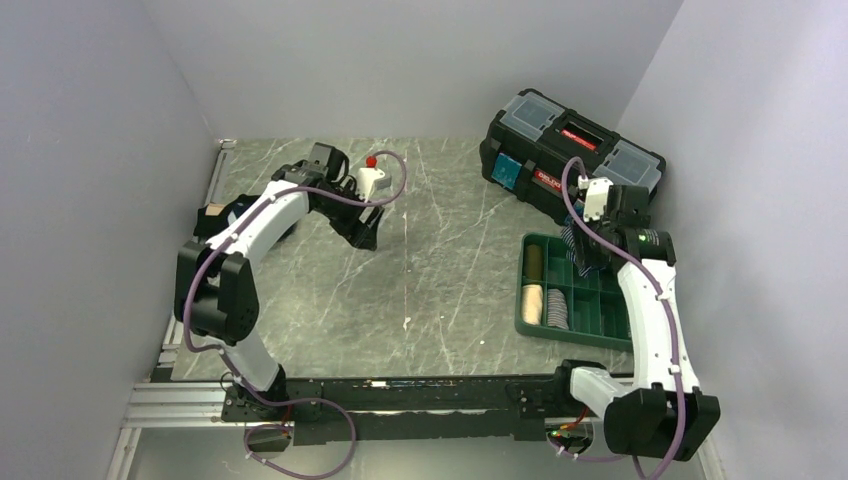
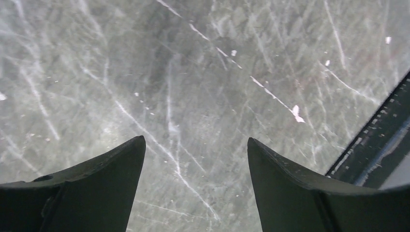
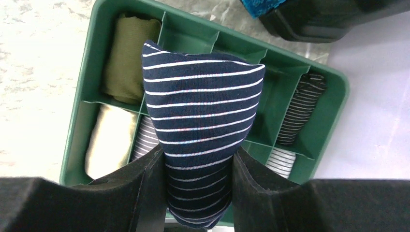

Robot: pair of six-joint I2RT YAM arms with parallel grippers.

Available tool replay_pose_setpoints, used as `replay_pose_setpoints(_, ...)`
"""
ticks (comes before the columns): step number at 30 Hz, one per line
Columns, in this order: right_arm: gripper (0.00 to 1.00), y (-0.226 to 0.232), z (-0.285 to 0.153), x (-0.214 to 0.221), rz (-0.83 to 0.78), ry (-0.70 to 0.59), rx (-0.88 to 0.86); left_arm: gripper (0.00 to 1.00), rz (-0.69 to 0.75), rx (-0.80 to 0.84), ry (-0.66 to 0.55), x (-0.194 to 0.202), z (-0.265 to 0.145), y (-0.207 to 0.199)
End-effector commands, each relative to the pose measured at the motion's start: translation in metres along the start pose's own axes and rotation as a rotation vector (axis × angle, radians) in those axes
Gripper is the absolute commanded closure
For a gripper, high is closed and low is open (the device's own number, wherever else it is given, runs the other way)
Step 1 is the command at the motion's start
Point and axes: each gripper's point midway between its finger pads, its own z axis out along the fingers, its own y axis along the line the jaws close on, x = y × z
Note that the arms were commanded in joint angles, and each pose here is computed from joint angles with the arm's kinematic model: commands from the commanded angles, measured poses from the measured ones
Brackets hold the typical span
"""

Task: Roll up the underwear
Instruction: Place the underwear in the storage box.

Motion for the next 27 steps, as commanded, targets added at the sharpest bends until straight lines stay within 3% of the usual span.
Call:
replay_pose_setpoints(1, 1.00, 0.002, 0.007, -0.005, 0.088, -0.030, -0.035, 0.17, 0.032, -0.141, -0.081, -0.016, -0.018, 0.016)
replay_pose_setpoints(13, 1.00, 0.007, 0.036, 0.006, 0.176, 0.055, -0.078, 0.11, 0.047, -0.263, -0.070, -0.014, -0.032, 0.032)
replay_pose_setpoints(27, 1.00, -0.004, 0.072, 0.007, 0.178, 0.170, -0.005, 0.11, 0.063, -0.252, -0.086, -0.015, -0.034, 0.028)
